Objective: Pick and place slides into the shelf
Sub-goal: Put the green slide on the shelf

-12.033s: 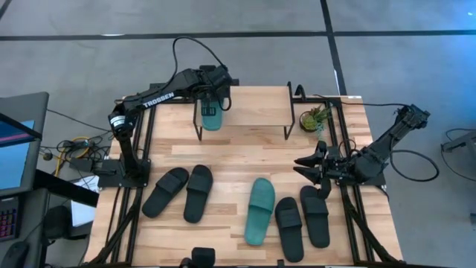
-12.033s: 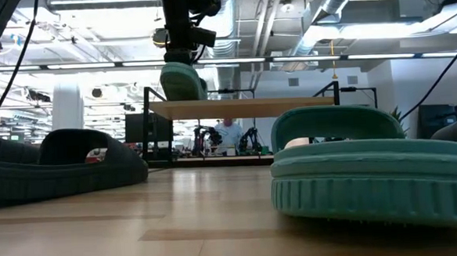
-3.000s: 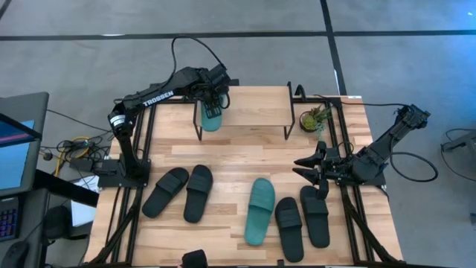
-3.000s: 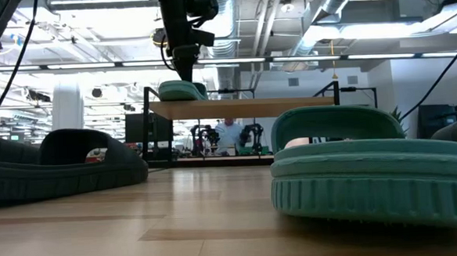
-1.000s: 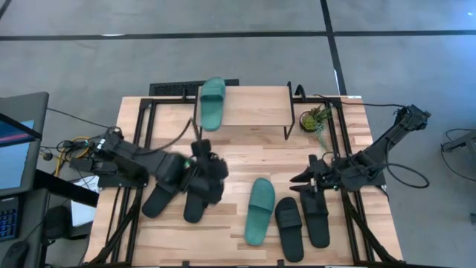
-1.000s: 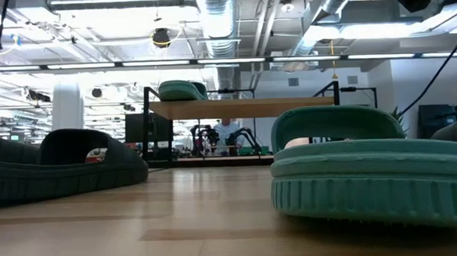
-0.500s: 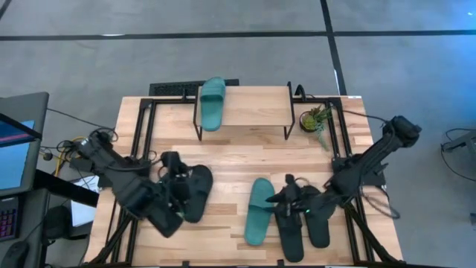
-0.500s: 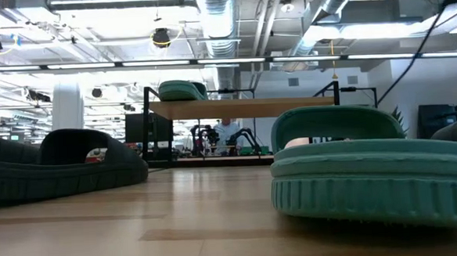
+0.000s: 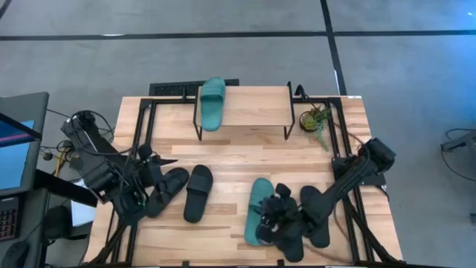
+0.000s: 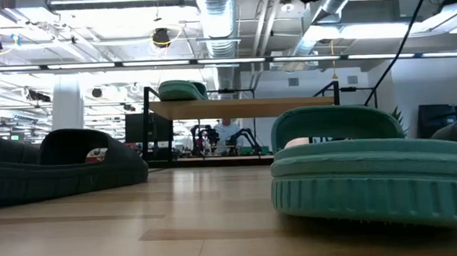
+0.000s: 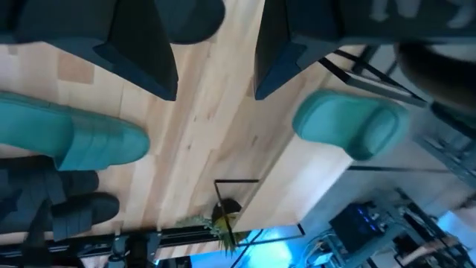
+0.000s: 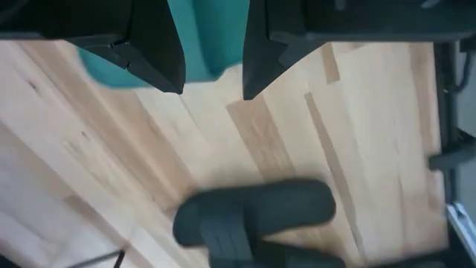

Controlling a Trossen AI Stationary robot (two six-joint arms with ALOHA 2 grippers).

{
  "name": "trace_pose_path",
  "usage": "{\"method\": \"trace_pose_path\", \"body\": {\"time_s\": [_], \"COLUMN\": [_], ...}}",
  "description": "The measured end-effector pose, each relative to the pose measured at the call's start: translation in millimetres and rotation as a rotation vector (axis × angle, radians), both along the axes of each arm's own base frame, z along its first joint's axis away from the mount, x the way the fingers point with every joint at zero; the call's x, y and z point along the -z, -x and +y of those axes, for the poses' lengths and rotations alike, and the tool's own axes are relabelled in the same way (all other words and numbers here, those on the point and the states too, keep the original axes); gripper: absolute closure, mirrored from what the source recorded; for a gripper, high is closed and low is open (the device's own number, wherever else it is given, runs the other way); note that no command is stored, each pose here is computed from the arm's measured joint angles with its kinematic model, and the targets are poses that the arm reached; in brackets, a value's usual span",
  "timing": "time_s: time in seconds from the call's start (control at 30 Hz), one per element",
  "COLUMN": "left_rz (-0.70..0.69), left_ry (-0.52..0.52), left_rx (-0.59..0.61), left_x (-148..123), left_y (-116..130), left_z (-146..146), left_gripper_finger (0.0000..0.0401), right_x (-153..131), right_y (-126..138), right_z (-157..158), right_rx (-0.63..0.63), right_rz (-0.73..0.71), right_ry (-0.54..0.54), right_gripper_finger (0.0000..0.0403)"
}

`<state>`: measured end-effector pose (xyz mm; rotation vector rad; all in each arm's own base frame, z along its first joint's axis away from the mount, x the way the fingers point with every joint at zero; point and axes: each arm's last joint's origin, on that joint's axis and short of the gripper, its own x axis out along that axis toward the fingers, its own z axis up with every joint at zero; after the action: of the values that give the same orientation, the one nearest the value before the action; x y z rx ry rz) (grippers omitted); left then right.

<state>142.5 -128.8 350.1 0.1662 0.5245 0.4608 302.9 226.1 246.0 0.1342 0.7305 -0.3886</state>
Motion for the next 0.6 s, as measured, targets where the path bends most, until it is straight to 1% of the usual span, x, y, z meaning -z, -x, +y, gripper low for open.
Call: {"method": "trace_pose_path", "body": {"time_s": [0.17,0.33,0.47,0.53,0.6], "left_rz": [-0.02,-0.019,-0.031,-0.032,-0.034], "left_ry": [0.042,0.042,0.048,0.05,0.05], "left_rx": [0.002,0.01,0.006,0.007,0.012], "left_x": [22,35,37,37,37], "left_y": [6,7,7,7,8], "left_z": [3,1,0,0,-1], "left_gripper_finger": [0.0234,0.0234,0.0234,0.0234,0.0234], "right_x": [10,25,47,54,56], "right_y": [-16,-26,-27,-26,-21], "right_z": [13,23,28,29,29], "right_rx": [0.025,0.017,0.028,0.064,0.109], "right_rz": [0.103,0.201,0.303,0.331,0.349], "right_ry": [0.077,0.13,0.094,0.065,0.063], "right_gripper_finger": [0.0281,0.0281,0.0281,0.0281,0.0281]}}
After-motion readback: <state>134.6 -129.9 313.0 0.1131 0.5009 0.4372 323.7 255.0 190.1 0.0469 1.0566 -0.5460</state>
